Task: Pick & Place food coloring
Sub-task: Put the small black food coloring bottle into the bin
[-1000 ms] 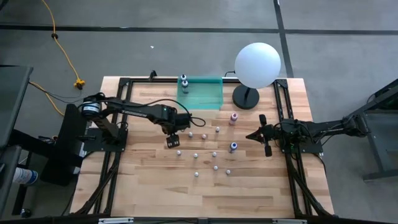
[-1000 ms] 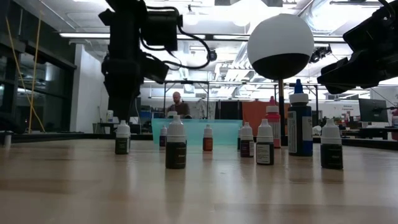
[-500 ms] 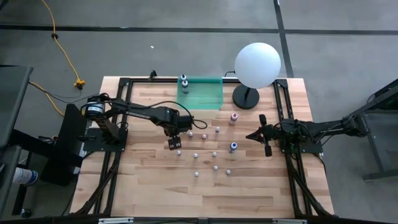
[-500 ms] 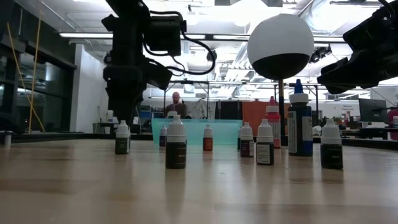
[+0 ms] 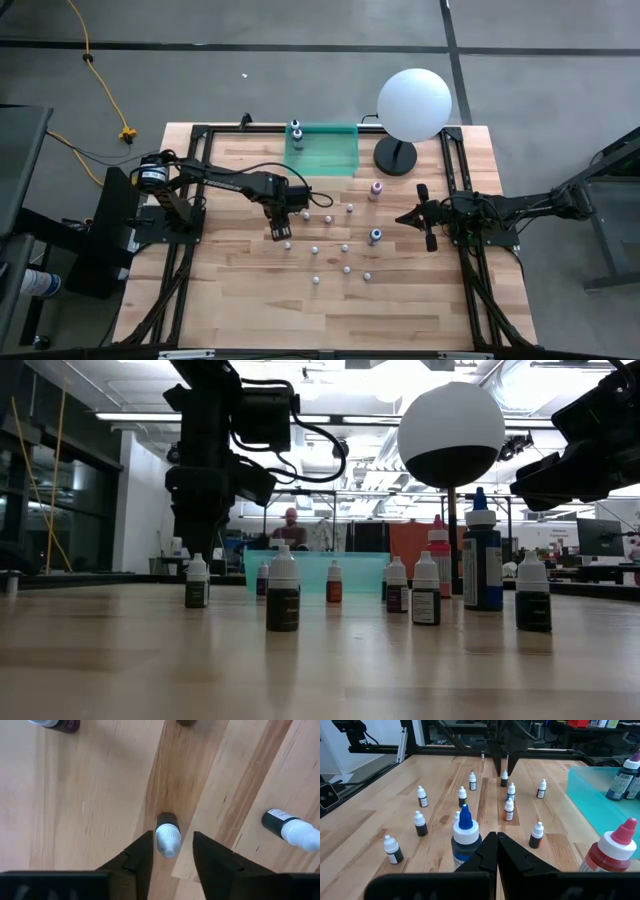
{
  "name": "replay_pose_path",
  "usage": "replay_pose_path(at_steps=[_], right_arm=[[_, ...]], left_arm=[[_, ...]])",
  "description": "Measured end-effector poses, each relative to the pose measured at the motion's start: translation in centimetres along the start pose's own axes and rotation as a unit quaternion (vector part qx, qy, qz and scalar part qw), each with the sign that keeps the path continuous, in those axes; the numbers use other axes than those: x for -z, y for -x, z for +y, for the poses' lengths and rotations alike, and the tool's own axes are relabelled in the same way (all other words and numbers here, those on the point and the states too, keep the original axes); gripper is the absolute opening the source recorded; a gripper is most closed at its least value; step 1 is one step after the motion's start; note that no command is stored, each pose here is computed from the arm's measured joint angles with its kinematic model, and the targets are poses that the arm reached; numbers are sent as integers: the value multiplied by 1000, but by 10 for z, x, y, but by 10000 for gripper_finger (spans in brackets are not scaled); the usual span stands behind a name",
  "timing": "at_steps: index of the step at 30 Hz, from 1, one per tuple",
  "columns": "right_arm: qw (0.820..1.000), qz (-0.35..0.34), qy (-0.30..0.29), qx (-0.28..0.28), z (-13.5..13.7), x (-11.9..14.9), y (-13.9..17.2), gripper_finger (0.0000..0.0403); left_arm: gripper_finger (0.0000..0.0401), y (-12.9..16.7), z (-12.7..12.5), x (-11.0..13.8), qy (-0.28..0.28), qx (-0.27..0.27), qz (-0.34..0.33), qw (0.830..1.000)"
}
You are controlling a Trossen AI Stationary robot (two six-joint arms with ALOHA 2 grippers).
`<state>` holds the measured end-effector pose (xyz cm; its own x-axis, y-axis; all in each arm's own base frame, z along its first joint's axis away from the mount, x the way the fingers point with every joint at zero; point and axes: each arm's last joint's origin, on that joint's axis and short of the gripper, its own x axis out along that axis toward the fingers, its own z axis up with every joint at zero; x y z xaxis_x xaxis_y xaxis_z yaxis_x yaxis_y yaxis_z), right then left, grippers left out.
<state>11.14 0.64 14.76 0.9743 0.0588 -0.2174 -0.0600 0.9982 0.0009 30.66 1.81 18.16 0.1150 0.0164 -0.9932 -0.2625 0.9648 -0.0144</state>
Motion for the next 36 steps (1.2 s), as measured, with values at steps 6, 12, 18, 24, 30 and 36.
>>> replay_pose_path(at_steps=[6, 12, 18, 24, 30, 36], right_arm=[[1000, 0, 0, 0, 0, 0, 0, 0], [1000, 0, 0, 0, 0, 0, 0, 0], [1000, 0, 0, 0, 0, 0, 0, 0], [1000, 0, 0, 0, 0, 0, 0, 0], [1000, 0, 0, 0, 0, 0, 0, 0], [1000, 0, 0, 0, 0, 0, 0, 0]], left_arm=[[86, 0, 0, 0, -6, -1, 1, 1000], [48, 0, 0, 0, -10, -2, 1, 1000], [38, 1, 0, 0, -14, -2, 1, 1000], [38, 21, -1, -8, -23, -3, 7, 1000], [38, 60, -3, -23, -40, -7, -8, 999], [38, 98, 12, -40, -17, -22, -61, 998]])
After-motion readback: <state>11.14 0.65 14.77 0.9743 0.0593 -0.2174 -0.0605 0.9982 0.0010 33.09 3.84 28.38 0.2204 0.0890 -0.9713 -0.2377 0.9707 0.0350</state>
